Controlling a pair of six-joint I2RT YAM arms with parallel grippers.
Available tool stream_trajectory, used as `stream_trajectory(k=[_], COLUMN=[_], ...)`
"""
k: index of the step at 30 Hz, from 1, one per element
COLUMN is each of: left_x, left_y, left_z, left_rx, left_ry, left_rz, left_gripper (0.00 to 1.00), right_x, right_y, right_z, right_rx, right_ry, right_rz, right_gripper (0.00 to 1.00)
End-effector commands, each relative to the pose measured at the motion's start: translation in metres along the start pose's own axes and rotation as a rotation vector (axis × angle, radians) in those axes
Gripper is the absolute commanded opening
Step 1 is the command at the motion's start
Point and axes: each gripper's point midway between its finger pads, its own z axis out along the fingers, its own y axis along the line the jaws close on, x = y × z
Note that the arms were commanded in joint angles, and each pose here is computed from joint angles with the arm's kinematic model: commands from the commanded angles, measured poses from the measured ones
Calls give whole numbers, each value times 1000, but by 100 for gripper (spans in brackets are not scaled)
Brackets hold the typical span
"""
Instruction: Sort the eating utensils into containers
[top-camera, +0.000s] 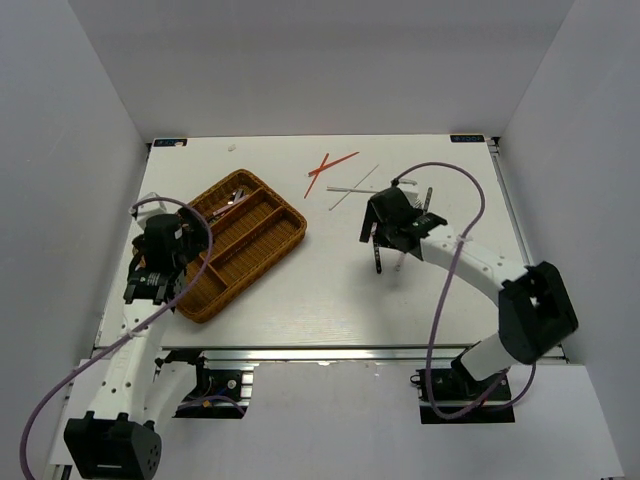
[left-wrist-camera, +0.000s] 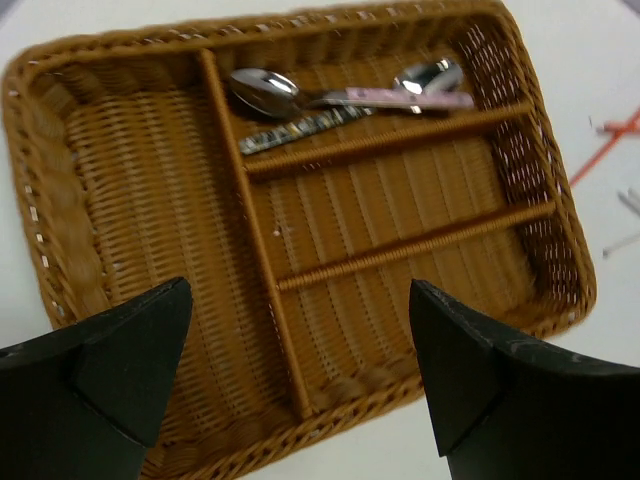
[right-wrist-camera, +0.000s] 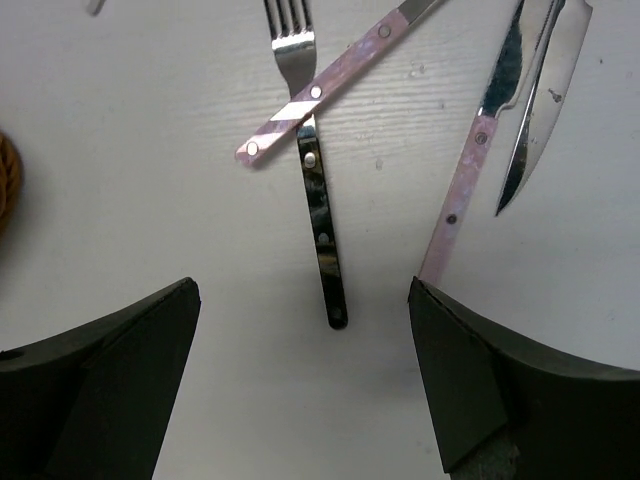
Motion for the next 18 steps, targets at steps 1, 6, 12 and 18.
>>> stream_trajectory(k=[1, 6, 12, 18], left_x=[-1, 8, 16, 19], left_y=[-13, -13, -19, -24], left_z=[-13, -7, -2, -2], left_rx=[75, 63, 88, 116], left_ry=[-32, 18, 59, 72], left_rz=[92, 120, 138, 141], left_gripper=[98, 98, 98, 98], right_x=[-38, -56, -52, -45], right_y=[6, 6, -8, -23], right_z=[10, 46, 83, 104], right_rx=[98, 290, 373, 391], right_ry=[-81, -57, -4, 1], right_rz=[149, 198, 266, 307], right_gripper=[88, 80, 72, 60])
